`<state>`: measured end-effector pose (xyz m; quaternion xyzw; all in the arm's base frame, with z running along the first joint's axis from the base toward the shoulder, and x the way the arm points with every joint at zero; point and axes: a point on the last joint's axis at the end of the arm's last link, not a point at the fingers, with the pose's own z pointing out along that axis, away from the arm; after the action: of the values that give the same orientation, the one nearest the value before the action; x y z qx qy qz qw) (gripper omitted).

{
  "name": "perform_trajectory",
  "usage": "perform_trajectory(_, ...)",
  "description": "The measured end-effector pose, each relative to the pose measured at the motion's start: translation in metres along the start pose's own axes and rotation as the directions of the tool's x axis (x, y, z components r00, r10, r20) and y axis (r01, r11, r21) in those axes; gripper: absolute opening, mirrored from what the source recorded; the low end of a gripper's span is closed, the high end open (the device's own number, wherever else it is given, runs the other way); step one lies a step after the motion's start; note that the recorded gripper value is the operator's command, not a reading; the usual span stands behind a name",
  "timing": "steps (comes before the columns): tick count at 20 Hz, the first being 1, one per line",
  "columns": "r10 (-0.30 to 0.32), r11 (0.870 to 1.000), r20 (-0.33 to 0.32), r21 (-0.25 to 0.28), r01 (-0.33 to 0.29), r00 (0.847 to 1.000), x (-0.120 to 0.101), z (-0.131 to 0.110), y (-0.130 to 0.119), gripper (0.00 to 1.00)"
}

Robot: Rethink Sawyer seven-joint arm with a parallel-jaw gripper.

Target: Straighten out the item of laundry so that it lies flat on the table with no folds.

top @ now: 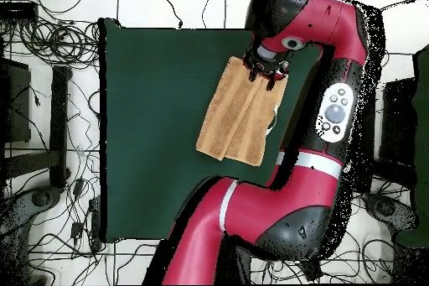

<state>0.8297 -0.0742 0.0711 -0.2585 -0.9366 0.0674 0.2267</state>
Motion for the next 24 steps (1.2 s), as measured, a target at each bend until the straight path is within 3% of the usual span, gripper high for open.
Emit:
perform_trajectory(13, -0.029, 0.998, 0.008, -0.059, 0.029, 1.000, -0.018, 0.091, 0.033, 1.00)
perform_trajectory(17, -0.034, 0.997, -0.002, -0.071, 0.034, 0.999, -0.017, 0.107, 0.042, 1.00)
perform_trajectory(24, -0.040, 0.996, -0.028, -0.082, 0.037, 0.999, -0.013, 0.113, 0.054, 1.00)
